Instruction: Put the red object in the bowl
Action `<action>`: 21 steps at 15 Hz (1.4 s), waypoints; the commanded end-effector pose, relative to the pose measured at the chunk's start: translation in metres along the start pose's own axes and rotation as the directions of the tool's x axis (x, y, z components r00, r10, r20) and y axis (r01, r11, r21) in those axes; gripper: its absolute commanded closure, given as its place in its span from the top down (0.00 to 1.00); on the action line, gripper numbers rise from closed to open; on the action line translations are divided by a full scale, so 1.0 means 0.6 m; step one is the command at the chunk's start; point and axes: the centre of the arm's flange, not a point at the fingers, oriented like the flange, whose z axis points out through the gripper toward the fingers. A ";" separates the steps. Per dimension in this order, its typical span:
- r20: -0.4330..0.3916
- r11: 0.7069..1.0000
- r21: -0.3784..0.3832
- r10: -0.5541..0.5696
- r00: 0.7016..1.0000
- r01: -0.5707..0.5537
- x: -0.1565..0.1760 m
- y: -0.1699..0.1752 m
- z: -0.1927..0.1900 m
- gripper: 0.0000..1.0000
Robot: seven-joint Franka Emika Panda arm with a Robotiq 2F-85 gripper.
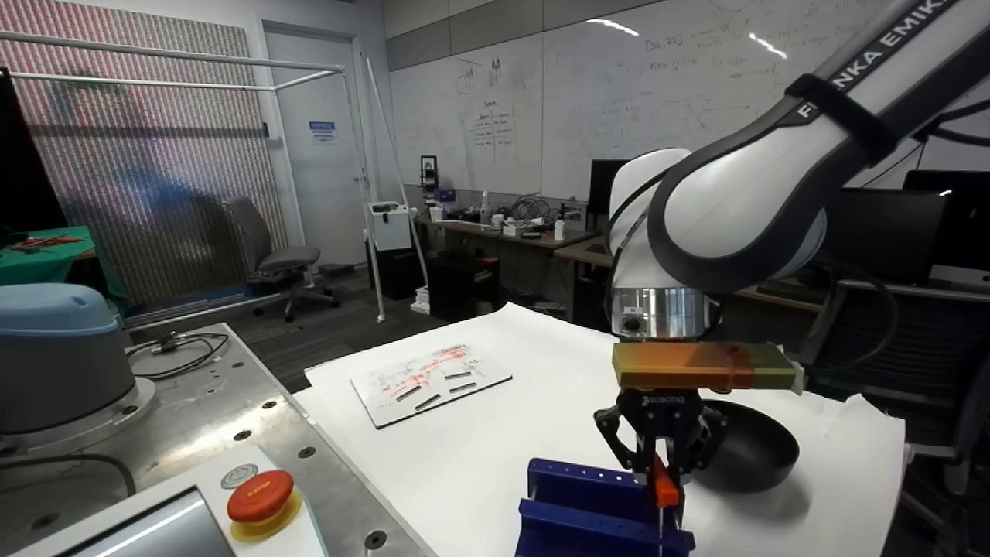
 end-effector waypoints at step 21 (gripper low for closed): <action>-0.018 0.995 -0.084 0.059 0.998 -0.060 -0.019 0.152 -0.183 0.08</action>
